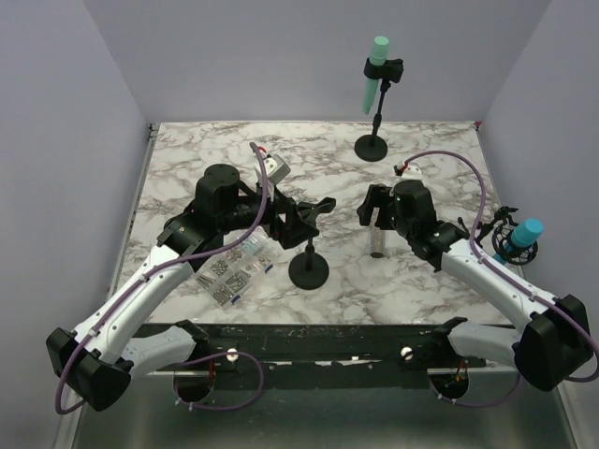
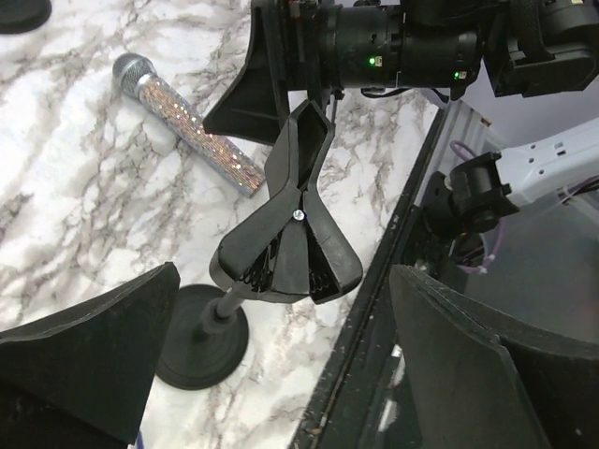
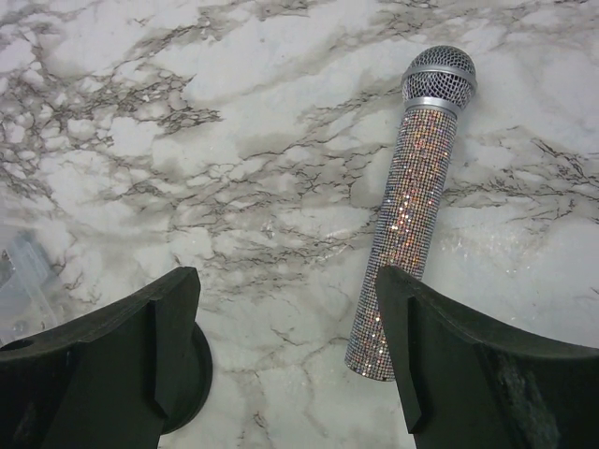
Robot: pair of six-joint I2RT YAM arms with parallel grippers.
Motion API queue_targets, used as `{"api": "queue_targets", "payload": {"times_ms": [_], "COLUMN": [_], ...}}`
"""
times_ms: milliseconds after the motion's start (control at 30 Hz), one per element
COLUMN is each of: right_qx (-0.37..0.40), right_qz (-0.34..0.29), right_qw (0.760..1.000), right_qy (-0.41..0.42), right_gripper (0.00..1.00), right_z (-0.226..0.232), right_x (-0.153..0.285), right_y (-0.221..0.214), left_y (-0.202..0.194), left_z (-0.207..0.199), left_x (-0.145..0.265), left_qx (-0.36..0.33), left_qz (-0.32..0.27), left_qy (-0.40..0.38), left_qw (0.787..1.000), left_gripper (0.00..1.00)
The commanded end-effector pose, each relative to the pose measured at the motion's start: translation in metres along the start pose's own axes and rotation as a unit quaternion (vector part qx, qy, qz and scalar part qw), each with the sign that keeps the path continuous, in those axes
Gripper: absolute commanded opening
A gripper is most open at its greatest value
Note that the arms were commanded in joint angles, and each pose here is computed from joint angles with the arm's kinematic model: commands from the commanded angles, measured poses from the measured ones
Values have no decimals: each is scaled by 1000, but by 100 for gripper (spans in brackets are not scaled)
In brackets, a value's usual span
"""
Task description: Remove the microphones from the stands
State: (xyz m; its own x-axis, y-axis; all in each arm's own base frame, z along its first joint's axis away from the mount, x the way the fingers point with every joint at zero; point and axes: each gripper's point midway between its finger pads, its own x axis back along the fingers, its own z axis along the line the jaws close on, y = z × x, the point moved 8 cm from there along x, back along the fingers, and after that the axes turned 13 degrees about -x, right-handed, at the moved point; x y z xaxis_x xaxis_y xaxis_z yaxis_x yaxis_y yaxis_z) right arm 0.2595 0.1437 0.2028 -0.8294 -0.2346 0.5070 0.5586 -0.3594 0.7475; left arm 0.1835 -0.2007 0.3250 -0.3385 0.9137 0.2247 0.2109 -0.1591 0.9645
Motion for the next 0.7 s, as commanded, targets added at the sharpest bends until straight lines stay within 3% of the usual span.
{"api": "queue_targets", "payload": {"times_ms": [0,233,533,667], "right_qx": [5,5,9,12], "right_qz": [8,11,-3,-7], "right_qw": [1000,1000,1000,1000], "right_qy": [8,14,18,18], "right_gripper": [84,83,83,83], "right_z": [-3,-3,-7,-8], "right_x": [6,7,16,18], "right_y": [-5,-7,-6,-6], "left_y": [17,49,64,60], "left_z": [-12,-22,1,7], "left_x": [11,14,-1,-11], "left_qx": [75,132,99,87], "left_qz": [6,11,62,84], "left_qy": [16,-8,40,24], "left_qw": [997,991,992,992], "left_gripper": [98,94,81,72]}}
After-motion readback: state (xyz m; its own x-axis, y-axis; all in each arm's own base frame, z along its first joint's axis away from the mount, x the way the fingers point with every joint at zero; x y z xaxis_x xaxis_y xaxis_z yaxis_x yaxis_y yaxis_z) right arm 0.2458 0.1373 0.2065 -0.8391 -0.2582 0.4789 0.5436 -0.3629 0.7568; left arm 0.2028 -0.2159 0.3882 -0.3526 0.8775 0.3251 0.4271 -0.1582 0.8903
